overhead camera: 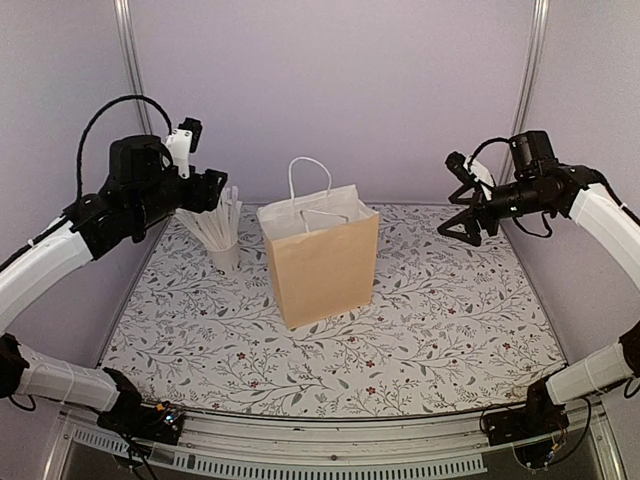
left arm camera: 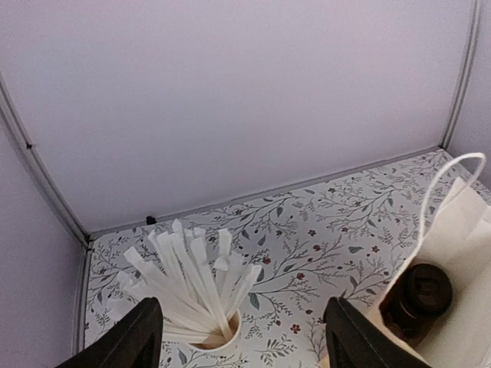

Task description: Pack the takeout coffee

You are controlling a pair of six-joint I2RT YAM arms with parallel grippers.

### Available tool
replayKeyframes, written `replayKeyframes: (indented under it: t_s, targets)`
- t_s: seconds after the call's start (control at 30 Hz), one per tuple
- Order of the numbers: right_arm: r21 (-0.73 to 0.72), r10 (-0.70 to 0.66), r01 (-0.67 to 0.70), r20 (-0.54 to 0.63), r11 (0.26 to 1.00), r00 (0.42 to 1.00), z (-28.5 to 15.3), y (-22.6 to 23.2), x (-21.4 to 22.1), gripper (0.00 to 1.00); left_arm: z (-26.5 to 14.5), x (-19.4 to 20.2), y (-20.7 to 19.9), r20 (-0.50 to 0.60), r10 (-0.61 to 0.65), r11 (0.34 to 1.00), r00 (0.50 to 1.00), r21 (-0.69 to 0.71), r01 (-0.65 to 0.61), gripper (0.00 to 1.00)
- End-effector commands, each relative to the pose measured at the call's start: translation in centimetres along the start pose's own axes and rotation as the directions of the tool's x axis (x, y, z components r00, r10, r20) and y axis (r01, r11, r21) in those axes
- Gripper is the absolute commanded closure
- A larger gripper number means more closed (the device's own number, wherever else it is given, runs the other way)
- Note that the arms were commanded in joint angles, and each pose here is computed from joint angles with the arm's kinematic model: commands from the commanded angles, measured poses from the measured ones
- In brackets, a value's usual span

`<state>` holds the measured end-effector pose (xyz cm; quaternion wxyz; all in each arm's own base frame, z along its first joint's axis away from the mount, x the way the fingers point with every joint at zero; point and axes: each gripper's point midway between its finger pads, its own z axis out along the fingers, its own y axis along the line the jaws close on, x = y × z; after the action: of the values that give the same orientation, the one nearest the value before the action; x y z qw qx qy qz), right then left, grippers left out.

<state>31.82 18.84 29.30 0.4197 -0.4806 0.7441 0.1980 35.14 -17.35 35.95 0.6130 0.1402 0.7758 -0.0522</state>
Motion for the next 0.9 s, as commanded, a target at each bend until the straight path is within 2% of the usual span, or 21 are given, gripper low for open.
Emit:
replayKeyframes:
  t_s: [0.0, 0.1, 0.17, 0.3, 0.5, 0.87]
  targets:
    - [-0.039, 0.062, -0.056, 0.180, 0.998, 0.982, -0.4, -0.2, -0.9, 0.01, 1.7, 5.8, 5.2, -0.133, -0.176, 0.979, 0.975, -0.130, 0.159, 0.28]
    - [-0.092, 0.126, -0.109, 0.206, 0.990, 0.970, -0.2, -0.2, 0.2, 0.01, 2.1, 8.2, 7.9, -0.132, -0.262, 0.958, 0.956, -0.155, 0.241, 0.31]
    - [-0.120, 0.149, -0.123, 0.244, 0.985, 0.958, -0.7, -0.3, 0.6, 0.01, 2.1, 8.9, 9.8, -0.107, -0.322, 0.941, 0.941, -0.148, 0.305, 0.38]
    - [-0.142, 0.159, -0.117, 0.332, 0.983, 0.930, -1.6, 0.5, 1.1, 0.01, 2.2, 10.3, 13.3, -0.084, -0.453, 0.887, 0.888, -0.145, 0.438, 0.40]
    - [-0.092, 0.094, -0.066, 0.342, 0.994, 0.935, -1.8, 1.6, 2.6, 0.01, 4.4, 12.2, 14.4, -0.144, -0.566, 0.824, 0.812, -0.061, 0.563, 0.41]
    - [-0.112, 0.084, -0.051, 0.317, 0.992, 0.945, -0.9, 1.7, 3.6, 0.01, 4.7, 13.5, 14.8, -0.139, -0.586, 0.810, 0.798, -0.061, 0.584, 0.51]
